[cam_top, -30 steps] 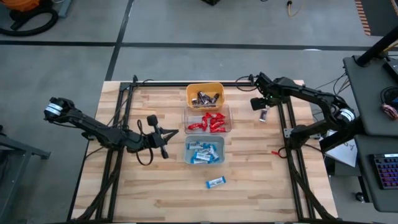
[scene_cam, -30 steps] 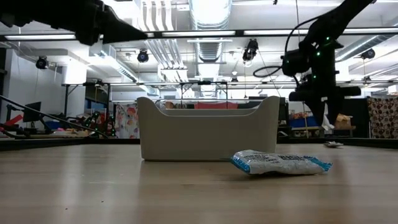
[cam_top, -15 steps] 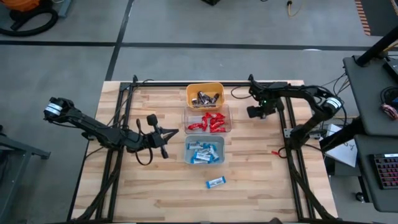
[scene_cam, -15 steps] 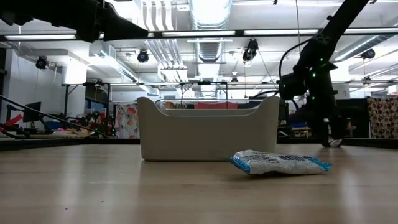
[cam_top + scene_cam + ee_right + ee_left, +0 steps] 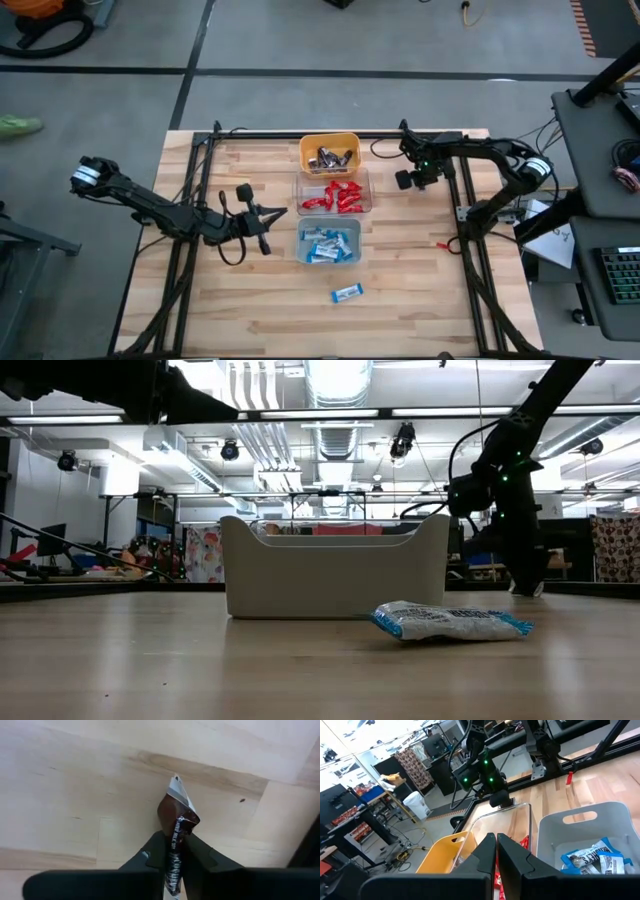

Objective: Organize candy in baskets
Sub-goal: Put the brown chocolate bar into the yellow bin

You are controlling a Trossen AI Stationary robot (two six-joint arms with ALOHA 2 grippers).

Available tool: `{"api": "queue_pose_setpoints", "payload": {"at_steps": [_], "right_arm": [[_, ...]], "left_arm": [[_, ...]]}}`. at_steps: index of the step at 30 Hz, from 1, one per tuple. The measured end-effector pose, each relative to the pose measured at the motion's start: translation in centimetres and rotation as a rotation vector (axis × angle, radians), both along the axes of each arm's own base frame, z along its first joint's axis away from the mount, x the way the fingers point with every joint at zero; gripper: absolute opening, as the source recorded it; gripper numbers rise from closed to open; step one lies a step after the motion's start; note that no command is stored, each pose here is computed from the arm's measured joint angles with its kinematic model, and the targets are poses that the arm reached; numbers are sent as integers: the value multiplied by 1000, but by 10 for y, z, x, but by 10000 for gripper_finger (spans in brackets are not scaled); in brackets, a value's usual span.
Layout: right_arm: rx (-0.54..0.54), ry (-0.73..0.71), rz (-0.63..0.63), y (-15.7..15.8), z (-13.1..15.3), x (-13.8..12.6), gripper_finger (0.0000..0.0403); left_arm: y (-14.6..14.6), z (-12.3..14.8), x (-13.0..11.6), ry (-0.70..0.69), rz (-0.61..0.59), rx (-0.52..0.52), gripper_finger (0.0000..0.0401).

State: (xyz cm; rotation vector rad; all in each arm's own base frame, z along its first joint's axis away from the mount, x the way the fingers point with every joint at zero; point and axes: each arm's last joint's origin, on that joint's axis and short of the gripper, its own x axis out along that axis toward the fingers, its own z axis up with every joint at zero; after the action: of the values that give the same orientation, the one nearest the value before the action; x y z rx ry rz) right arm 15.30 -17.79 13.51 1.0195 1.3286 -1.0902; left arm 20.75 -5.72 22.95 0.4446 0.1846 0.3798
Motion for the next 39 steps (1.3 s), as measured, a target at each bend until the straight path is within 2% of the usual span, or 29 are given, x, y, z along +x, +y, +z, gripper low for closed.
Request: {"api": "queue_pose_setpoints", "payload": {"at_steps": [2, 8, 13, 19, 24, 27, 33, 39], "right_arm": [[-41, -15, 24, 1, 8, -1, 33], [-288, -172, 84, 4, 59, 1, 26], [-620, -475, 240, 7, 102, 18, 25], [-855, -818, 524, 10, 122, 54, 24], [-1006, -938, 654, 9, 107, 92, 29], [-1056, -966, 664, -1, 95, 111, 34], [-992, -933, 665, -16, 73, 131, 46], [-924, -889, 661, -21, 59, 139, 90]], "left_arm": [[0, 0, 0, -3, 1, -8, 0], [0, 0, 0, -10, 2, -23, 0], [0, 2, 0, -35, 2, -36, 0], [0, 4, 0, -59, 3, -49, 0], [0, 5, 0, -81, 13, -88, 0], [0, 5, 0, -87, 16, -101, 0], [1, 5, 1, -89, 21, -105, 0], [1, 5, 1, -91, 23, -109, 0]]}}
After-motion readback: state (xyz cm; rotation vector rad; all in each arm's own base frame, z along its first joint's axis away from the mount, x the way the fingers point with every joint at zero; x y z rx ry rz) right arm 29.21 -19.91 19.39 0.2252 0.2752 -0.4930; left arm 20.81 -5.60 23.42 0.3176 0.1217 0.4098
